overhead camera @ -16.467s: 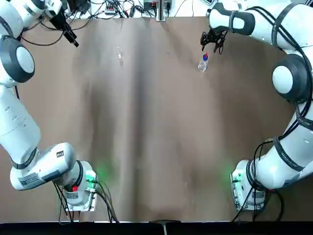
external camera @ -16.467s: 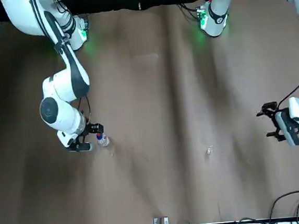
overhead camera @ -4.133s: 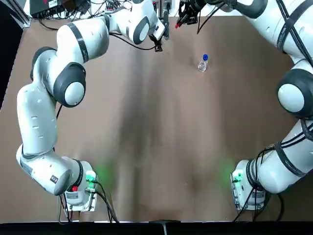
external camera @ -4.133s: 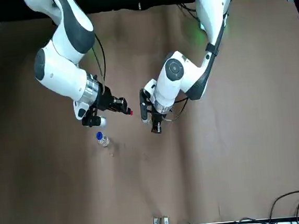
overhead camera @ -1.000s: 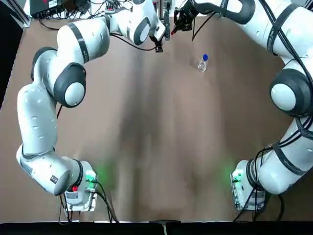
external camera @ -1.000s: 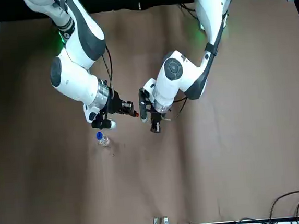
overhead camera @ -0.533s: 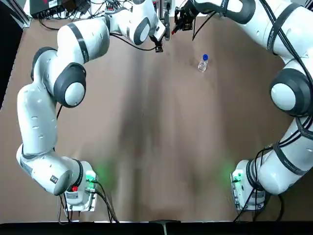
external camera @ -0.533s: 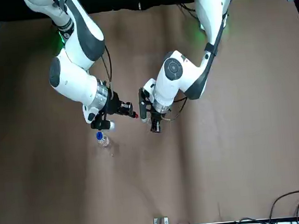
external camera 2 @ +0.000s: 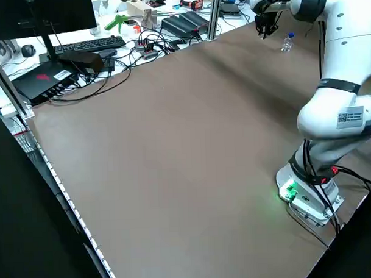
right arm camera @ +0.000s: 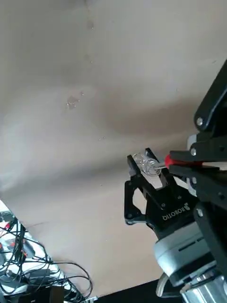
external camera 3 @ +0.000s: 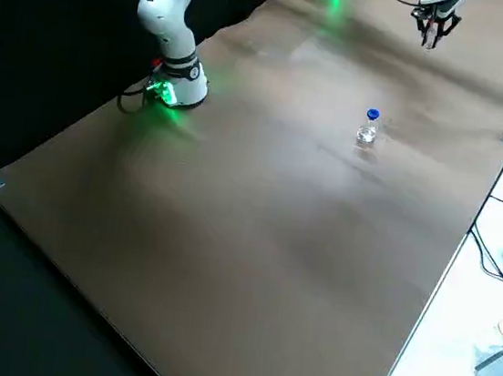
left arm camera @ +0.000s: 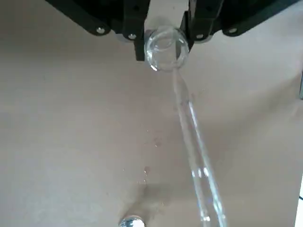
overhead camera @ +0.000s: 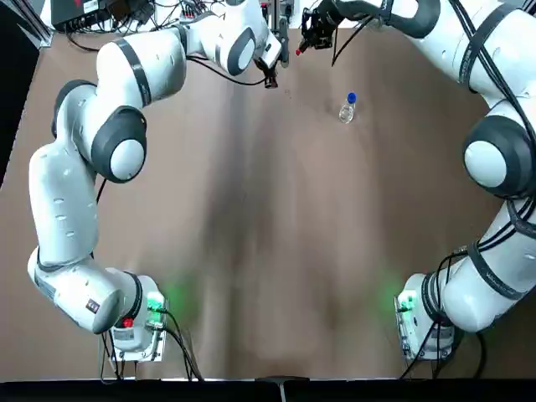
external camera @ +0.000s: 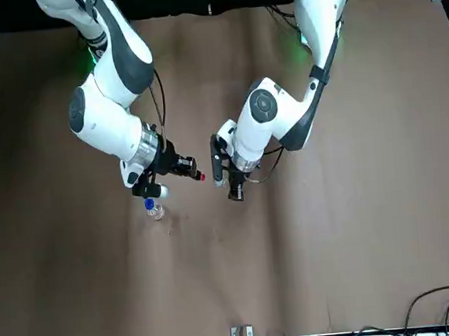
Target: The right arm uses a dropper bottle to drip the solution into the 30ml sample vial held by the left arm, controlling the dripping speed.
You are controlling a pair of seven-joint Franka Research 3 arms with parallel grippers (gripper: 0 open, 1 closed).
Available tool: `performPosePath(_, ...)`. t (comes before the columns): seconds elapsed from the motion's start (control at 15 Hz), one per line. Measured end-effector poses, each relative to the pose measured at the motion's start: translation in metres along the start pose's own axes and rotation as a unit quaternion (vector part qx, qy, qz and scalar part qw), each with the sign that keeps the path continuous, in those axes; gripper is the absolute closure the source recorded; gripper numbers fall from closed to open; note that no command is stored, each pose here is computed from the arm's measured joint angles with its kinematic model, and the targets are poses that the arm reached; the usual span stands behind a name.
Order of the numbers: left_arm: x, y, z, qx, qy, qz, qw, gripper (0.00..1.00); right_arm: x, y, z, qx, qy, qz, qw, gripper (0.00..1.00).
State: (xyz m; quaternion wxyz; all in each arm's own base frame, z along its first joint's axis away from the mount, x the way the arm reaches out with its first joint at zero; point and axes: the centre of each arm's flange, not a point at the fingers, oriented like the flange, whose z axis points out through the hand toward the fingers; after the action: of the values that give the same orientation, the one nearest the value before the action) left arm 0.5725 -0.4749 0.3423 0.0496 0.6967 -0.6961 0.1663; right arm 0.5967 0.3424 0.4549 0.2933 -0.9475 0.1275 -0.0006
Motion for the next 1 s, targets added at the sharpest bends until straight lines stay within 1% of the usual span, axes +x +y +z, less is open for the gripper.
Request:
performPosePath(0.27, 0.000, -0.001, 0.000, 0.001, 0.001, -0.001, 1.000, 0.68, 0.002, 0.003, -0.005, -0.003, -0.006, 0.003, 1.000, 0.94)
performPosePath(0.53, -0.002, -0.002, 0.000, -0.001, 0.004, -0.007, 1.000, 0.68, 0.011, 0.012, -0.029, -0.001, -0.015, 0.015, 1.000, 0.94)
performPosePath(0.73, -0.004, -0.004, -0.001, -0.001, 0.003, -0.009, 1.000, 0.68, 0.013, 0.014, -0.036, 0.000, -0.015, 0.017, 1.000, 0.94)
performPosePath(0.93, -0.022, -0.018, -0.003, 0.002, 0.002, -0.024, 1.000, 0.68, 0.015, 0.016, -0.037, -0.002, -0.013, 0.017, 1.000, 0.94)
performPosePath(1.0, -0.039, -0.029, -0.006, -0.003, 0.009, -0.041, 0.999, 0.68, 0.021, 0.024, -0.041, -0.026, -0.002, 0.007, 1.000, 0.96)
